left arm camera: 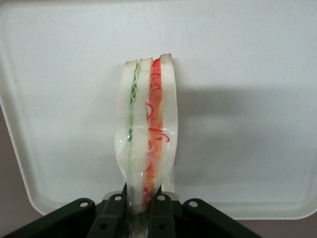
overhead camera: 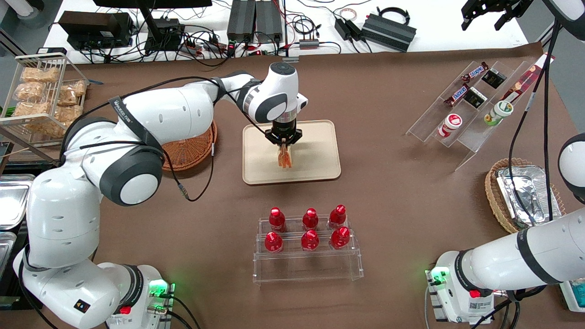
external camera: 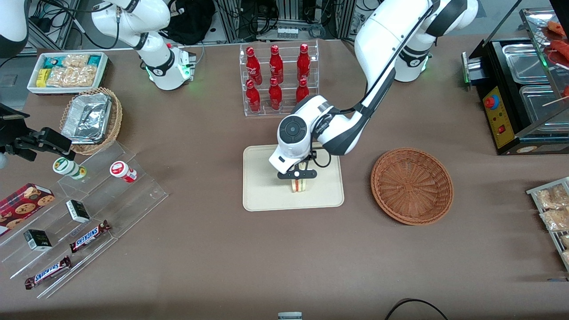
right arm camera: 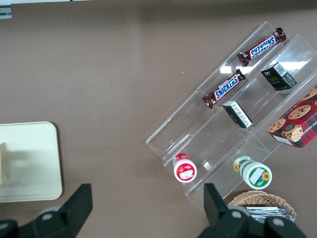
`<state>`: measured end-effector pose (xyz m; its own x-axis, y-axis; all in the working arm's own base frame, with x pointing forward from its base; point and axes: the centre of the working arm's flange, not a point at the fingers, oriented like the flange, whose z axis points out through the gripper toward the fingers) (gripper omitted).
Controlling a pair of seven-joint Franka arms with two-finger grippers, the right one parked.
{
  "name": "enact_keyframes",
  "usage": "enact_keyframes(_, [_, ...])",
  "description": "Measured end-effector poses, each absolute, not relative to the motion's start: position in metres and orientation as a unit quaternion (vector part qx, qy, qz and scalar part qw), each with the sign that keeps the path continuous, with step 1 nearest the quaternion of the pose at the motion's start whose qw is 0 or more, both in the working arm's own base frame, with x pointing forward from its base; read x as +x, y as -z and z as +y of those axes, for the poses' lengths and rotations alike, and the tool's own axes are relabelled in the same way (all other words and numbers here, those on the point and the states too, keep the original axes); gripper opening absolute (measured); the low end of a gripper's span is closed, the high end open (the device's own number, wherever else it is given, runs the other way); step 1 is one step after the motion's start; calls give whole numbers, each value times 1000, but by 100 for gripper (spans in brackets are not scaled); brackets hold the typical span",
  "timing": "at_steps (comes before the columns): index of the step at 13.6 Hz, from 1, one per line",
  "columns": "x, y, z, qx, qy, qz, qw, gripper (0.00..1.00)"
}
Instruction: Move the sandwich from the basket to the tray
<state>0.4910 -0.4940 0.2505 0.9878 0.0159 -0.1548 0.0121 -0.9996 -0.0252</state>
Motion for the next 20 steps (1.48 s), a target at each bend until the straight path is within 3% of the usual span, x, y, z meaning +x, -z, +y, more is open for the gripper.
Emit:
enact_keyframes(4, [487,-236,-500,-997,-78,-4,9,18])
enact_keyframes(8, [489,-243,-501,-997,-73,-23,6,55])
enact_keyframes(12, [499,-317,-486,-995,-50,-82,14,97])
enact_keyframes(18, [533,-457,-363,-983,-15,-174,54,100])
enact_keyframes(20, [540,-486,-312,-984,-28,-165,66,100])
